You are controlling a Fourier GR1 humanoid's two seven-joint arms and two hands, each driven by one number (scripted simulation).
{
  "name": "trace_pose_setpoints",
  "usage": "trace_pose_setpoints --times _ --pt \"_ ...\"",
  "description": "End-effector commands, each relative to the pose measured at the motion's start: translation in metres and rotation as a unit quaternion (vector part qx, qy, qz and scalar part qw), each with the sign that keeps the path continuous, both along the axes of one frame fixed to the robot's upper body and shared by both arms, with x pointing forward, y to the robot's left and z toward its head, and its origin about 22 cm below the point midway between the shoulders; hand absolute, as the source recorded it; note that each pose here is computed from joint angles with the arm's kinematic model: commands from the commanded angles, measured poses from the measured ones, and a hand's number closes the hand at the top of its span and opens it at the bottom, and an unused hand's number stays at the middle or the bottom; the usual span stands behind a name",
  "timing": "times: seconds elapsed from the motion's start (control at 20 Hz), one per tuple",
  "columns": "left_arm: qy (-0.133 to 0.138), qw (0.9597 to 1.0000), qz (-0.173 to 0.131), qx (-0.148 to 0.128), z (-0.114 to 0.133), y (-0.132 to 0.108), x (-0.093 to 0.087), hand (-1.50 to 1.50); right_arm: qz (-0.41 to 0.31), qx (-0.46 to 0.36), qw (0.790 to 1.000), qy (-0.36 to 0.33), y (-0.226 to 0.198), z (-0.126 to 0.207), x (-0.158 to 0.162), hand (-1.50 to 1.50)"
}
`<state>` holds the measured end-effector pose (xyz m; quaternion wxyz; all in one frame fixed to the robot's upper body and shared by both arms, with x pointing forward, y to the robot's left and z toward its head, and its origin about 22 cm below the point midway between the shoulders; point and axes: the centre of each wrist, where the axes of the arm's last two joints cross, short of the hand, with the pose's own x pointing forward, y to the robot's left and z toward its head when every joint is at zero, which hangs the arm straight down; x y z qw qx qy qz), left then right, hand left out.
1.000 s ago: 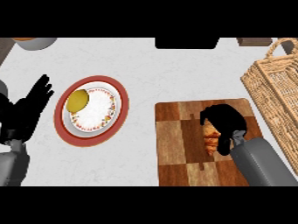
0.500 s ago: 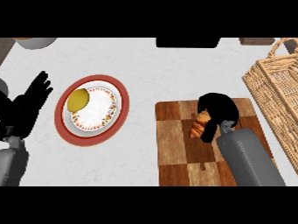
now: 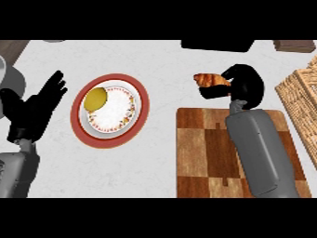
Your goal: Pick the croissant from the cutting board and place it in the basket
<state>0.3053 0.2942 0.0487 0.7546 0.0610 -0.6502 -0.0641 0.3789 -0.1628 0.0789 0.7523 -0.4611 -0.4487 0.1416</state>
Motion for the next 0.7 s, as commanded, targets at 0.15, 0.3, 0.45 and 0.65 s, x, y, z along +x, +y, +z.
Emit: trace_pose_setpoints --times 0.15,0.3,0.45,0.65 --pt "-0.007 0.9998 -0.017 -0.001 0.009 -0.017 0.01 0.0 -0.092 0.016 0.969 -0.229 0.047 0.046 0.021 1.5" --pt "0.003 0.9999 -0.013 0.005 0.01 -0.005 0.013 0.0 -0.117 -0.01 0.958 -0.262 0.075 0.084 0.035 1.5" --pt "0.002 0.9999 -0.012 0.005 0.007 -0.011 0.014 0.0 -0.151 -0.022 0.953 -0.261 0.09 0.104 0.046 1.5" --pt "0.01 0.9999 0.006 0.004 -0.007 0.005 -0.002 0.0 -0.191 -0.046 0.947 -0.255 0.095 0.115 0.055 1.5"
